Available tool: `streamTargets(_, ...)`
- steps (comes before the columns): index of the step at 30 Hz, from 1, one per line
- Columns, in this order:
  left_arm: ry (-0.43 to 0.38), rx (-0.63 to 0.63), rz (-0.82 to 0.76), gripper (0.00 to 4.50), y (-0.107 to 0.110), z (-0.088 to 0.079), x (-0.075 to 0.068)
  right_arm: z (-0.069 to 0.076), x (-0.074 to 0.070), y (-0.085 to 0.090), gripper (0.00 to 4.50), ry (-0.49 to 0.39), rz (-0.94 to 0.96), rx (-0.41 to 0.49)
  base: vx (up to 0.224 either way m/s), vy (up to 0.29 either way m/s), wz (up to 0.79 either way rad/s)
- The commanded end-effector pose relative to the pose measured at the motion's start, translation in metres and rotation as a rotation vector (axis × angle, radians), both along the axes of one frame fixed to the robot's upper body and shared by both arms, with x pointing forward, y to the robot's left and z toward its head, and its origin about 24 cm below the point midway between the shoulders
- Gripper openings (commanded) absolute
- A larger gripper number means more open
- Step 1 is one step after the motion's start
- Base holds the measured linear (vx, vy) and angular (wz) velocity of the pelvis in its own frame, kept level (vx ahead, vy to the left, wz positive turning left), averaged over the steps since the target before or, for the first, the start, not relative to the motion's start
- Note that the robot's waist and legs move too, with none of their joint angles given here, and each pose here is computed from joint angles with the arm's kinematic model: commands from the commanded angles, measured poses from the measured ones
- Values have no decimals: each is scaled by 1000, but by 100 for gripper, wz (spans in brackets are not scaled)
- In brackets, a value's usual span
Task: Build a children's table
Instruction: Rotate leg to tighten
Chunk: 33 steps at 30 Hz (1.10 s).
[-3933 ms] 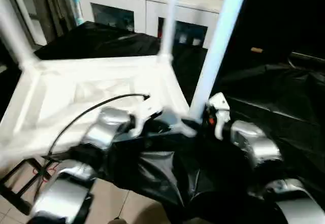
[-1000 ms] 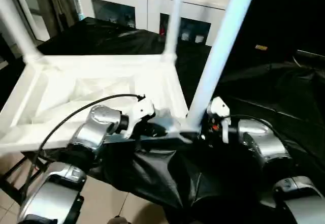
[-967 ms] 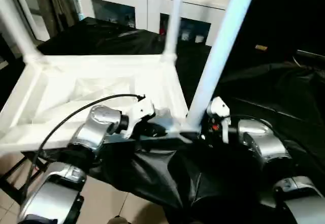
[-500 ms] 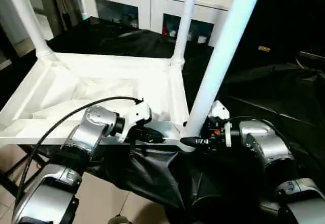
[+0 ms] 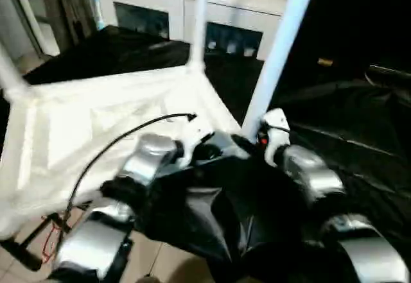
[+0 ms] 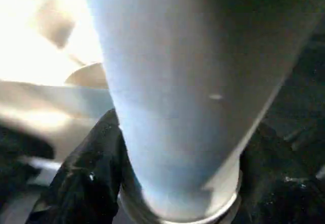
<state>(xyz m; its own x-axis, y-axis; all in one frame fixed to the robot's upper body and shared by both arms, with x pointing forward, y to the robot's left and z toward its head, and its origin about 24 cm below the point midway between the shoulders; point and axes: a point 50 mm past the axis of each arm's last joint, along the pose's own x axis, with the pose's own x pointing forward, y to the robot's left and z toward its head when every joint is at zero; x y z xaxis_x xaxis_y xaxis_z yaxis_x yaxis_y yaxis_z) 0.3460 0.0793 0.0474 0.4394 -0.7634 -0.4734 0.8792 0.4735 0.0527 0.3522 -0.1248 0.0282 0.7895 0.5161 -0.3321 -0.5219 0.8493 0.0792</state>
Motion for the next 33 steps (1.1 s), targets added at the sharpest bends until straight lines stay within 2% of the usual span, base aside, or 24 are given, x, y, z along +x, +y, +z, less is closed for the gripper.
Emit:
streamTargets(1,-35,-81,-44,0,-31,10,-2,-30,-21,38,266,128,125,-51,0,0,0)
streamTargets(3,-38,-81,-52,0,-32,11,-2,-30,-20,42,322,121,137,-54,0,0,0)
streamTargets(7,-36,-69,-58,0,-28,10,-2,-26,-16,39,346,105,131,-54,0,0,0)
streamTargets(9,-33,-63,-73,0,-20,10,-2,-17,-13,34,369,43,185,-60,0,0,0)
streamTargets(12,-27,-62,-105,0,-14,9,-4,-11,-13,30,369,-15,261,-48,0,0,0)
streamTargets(13,-19,-55,-141,0,-6,9,-6,-5,-15,25,369,-61,344,-39,0,0,0)
streamTargets(16,-14,-43,-196,0,6,9,-8,1,-20,18,369,-82,476,-14,0,0,0)
streamTargets(18,-13,-42,-213,0,8,9,-9,2,-22,17,369,-84,507,-8,0,0,0)
streamTargets(19,-4,-41,-263,0,16,11,-12,3,-27,12,369,-70,602,4,0,0,0)
streamTargets(23,22,-26,-346,0,32,12,-19,5,-38,3,369,-42,758,21,0,0,0)
streamTargets(29,38,7,-378,0,45,11,-22,1,-47,-2,369,6,870,-9,0,0,0)
streamTargets(33,40,9,-393,0,48,12,-24,2,-51,-1,356,22,906,20,0,0,0)
